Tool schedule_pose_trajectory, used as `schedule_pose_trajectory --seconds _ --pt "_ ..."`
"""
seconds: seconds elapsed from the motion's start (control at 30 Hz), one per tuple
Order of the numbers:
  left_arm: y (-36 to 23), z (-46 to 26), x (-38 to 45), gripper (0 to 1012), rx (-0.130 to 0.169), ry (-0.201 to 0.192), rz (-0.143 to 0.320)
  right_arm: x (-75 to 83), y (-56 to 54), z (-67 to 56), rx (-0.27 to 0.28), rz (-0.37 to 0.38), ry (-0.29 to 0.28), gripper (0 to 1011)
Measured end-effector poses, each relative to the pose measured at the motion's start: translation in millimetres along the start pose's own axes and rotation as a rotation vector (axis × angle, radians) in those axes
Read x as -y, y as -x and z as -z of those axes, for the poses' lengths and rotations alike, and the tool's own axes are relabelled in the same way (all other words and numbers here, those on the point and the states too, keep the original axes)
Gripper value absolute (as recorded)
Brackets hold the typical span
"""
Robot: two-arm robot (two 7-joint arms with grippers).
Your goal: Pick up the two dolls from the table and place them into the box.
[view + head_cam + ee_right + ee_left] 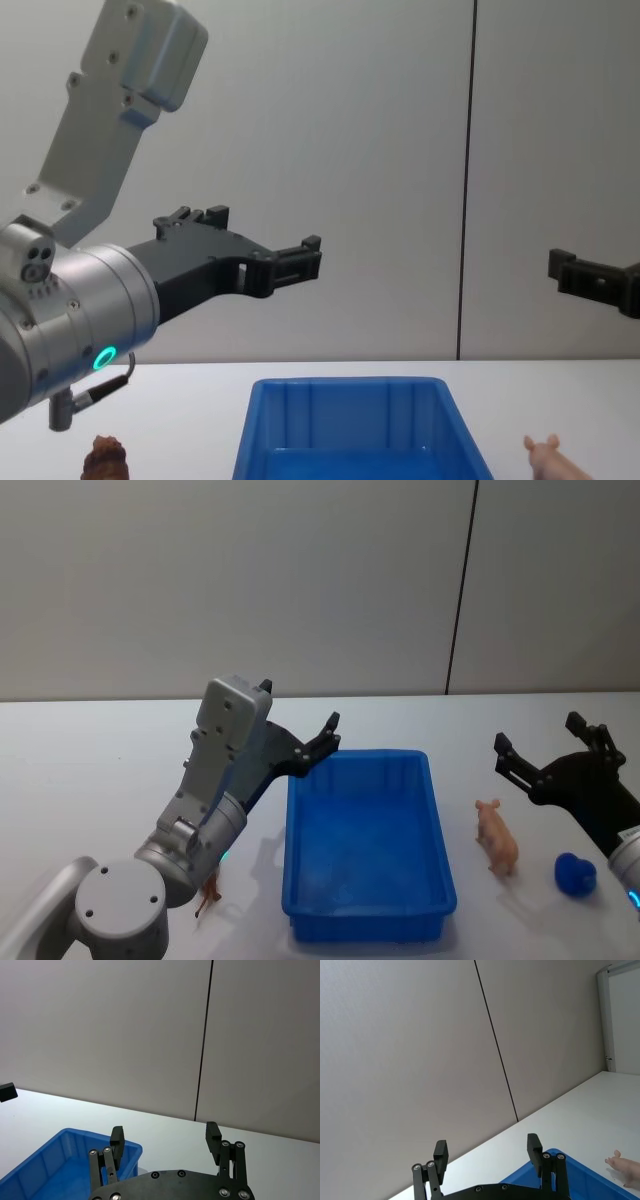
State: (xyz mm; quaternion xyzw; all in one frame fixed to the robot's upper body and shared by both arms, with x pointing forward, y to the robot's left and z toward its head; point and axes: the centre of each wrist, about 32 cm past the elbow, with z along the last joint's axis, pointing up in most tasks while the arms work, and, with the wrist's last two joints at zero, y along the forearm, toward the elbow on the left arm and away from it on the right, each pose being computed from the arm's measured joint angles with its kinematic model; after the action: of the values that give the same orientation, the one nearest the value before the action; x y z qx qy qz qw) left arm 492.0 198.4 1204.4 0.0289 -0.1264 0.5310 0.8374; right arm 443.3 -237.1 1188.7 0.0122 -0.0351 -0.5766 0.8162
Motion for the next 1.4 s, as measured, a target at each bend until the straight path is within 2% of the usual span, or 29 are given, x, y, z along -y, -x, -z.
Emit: schedule_pose_trajectory --seconds 0.67,0.87,1.2,1.37,1.4 --pt "0.0 0.0 0.0 1001 0.0 0.0 0.0 0.0 -0.1 0.0 0.0 0.0 0.0 1001" --pt "0.0 0.0 0.0 1001 0.0 0.0 0.0 1.2 -3.2 1.5 0.004 -0.002 0.011 1001" --pt "0.0 0.0 0.0 1001 0.0 0.0 0.0 12.0 -24.5 11.2 0.023 -0.01 0.091 1001" --pt "0.0 0.0 0.0 1001 0.0 0.0 0.0 19.9 -40.6 18.4 0.045 -0.017 0.158 1001" --pt "0.0 0.0 0.0 1001 0.0 0.0 0.0 19.9 -40.6 18.4 0.045 -0.017 0.158 1001"
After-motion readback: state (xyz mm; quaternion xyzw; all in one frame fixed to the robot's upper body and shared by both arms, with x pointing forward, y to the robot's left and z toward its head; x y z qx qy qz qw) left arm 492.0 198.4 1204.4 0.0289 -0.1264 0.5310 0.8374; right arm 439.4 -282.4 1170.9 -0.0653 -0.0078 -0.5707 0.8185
